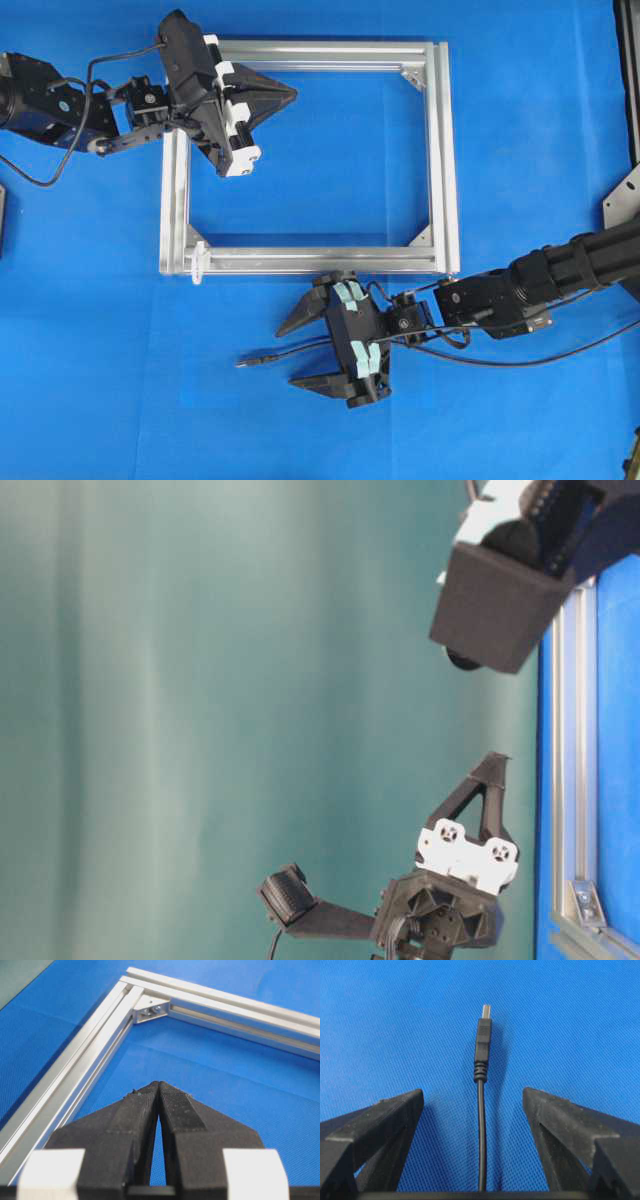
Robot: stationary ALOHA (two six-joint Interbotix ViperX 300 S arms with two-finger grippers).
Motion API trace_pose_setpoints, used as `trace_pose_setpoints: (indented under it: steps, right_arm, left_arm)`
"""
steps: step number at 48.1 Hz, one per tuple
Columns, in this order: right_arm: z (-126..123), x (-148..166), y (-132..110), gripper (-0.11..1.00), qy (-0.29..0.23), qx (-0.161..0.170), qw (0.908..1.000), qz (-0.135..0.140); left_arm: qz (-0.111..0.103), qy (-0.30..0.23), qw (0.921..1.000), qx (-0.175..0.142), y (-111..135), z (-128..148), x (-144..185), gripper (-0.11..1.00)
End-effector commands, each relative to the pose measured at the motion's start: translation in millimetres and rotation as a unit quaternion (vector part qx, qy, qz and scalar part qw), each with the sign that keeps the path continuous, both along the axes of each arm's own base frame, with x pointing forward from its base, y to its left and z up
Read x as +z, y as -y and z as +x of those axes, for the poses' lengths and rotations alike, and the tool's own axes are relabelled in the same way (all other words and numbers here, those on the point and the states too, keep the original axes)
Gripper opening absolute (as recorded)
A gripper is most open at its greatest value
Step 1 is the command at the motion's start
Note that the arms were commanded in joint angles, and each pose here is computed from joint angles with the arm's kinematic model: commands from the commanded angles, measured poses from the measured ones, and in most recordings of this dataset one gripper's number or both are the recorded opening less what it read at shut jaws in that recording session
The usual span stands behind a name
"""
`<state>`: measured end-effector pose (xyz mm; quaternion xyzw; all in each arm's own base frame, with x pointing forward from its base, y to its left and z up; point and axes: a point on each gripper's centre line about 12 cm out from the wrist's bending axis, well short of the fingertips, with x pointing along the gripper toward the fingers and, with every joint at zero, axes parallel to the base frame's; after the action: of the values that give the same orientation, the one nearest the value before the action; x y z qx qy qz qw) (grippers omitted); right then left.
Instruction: Insert the wire through the string loop located on the left side.
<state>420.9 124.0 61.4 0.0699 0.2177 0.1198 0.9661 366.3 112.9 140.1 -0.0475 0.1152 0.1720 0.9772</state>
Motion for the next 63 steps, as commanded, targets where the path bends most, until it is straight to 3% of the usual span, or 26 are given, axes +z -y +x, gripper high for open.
trace_pose_setpoints:
  steps: [1,8,18,24,38,63]
  right_arm:
    - [4.6,10.3,-1.6,0.88,0.014,-0.002,0.9999,0.006]
    - [5.0,10.7,-1.7,0.78,0.015,-0.002,0.9999,0.007]
    - [5.8,10.9,-0.5,0.19,0.015,-0.003,0.9999,0.005]
    - [5.9,10.9,-0.1,0.0,0.015,-0.003,0.9999,0.005]
    - [4.9,16.8,0.1,0.0,0.012,-0.002,0.9999,0.003]
    - [-2.8,83.8,2.3,0.0,0.016,0.0,0.9999,-0.001]
  left_arm:
    - [0.005,0.019,0.9998,0.0,-0.8,1.0,13.5,0.0]
    - [0.005,0.02,0.9998,0.001,-0.8,1.0,14.1,0.0]
    - [0.005,0.019,0.9998,0.001,-0.8,0.9,13.9,0.0]
    - [0.005,0.019,0.9998,0.001,-0.8,0.9,13.9,0.0]
    - [0.004,0.019,0.9998,0.001,-0.8,1.0,13.3,0.0]
    - [0.005,0.019,0.9998,0.001,-0.8,0.9,13.9,0.0]
